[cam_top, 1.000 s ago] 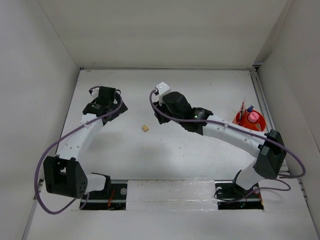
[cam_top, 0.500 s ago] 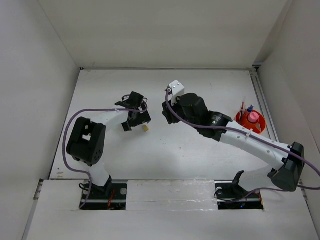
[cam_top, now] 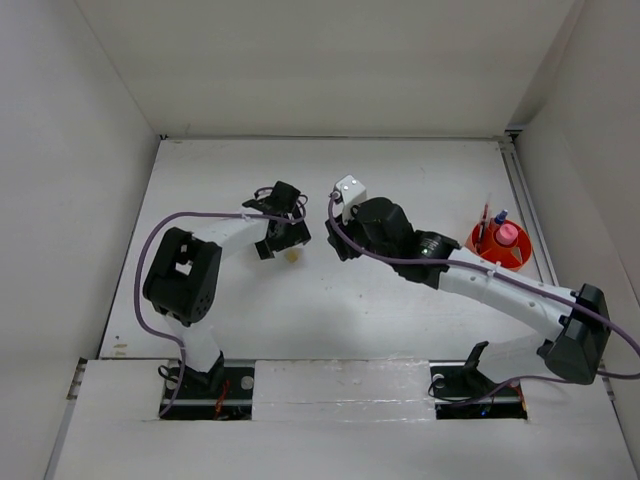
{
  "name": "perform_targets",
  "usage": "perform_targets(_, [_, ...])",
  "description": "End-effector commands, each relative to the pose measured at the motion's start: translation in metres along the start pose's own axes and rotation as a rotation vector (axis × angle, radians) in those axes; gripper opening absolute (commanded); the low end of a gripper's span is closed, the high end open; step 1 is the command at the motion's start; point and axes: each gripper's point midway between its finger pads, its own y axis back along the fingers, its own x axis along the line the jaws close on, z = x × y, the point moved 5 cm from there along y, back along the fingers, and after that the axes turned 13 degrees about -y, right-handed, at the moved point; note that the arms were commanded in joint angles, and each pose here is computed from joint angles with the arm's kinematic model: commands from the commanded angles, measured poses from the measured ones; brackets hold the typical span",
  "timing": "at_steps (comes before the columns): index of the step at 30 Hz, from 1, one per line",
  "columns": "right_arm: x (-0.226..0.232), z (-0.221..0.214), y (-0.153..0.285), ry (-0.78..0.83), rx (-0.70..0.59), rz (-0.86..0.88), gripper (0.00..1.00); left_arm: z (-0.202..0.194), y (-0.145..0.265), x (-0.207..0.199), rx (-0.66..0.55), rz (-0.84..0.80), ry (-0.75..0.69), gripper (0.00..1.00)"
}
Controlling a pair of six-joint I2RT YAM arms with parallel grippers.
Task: Sort the stationery into containers
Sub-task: Pick up the stationery from the center of the board.
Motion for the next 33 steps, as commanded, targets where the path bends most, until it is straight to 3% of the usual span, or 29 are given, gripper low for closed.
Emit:
perform_targets(1, [0.005,0.011,0.009,-0.009,-0.07,0.046,0.53,0.0,0.004,0.002,-0.001,0.06,0.033,0.83])
perform_targets(6, [0.006,0.01,0.013,-0.021,-0.083,0.06,0.53,-0.016,0.001,-0.003,0.019,0.122,0.037,0.82])
perform_targets(15, [0.0,0.005,0.019,-0.026,-0.088,0.062,0.51,-0.022,-0.008,0.0,0.027,0.207,0.072,0.64])
perform_targets(17, [0.001,0.005,0.02,-0.027,-0.094,0.074,0.51,-0.023,-0.01,0.001,0.034,0.213,0.07,0.5])
perform_targets(24, [0.001,0.007,0.02,-0.031,-0.099,0.086,0.51,-0.025,-0.014,0.002,0.041,0.232,0.075,0.38])
perform_targets(28, [0.001,0.003,0.019,-0.029,-0.087,0.092,0.51,-0.025,-0.017,0.004,0.041,0.245,0.071,0.24])
perform_targets(31, [0.001,0.001,0.017,-0.033,-0.083,0.122,0.5,-0.025,-0.021,0.001,0.042,0.232,0.064,0.04])
perform_targets(33, [-0.001,-0.008,0.011,-0.045,-0.058,0.147,0.5,-0.023,-0.022,-0.003,0.038,0.203,0.058,0.0])
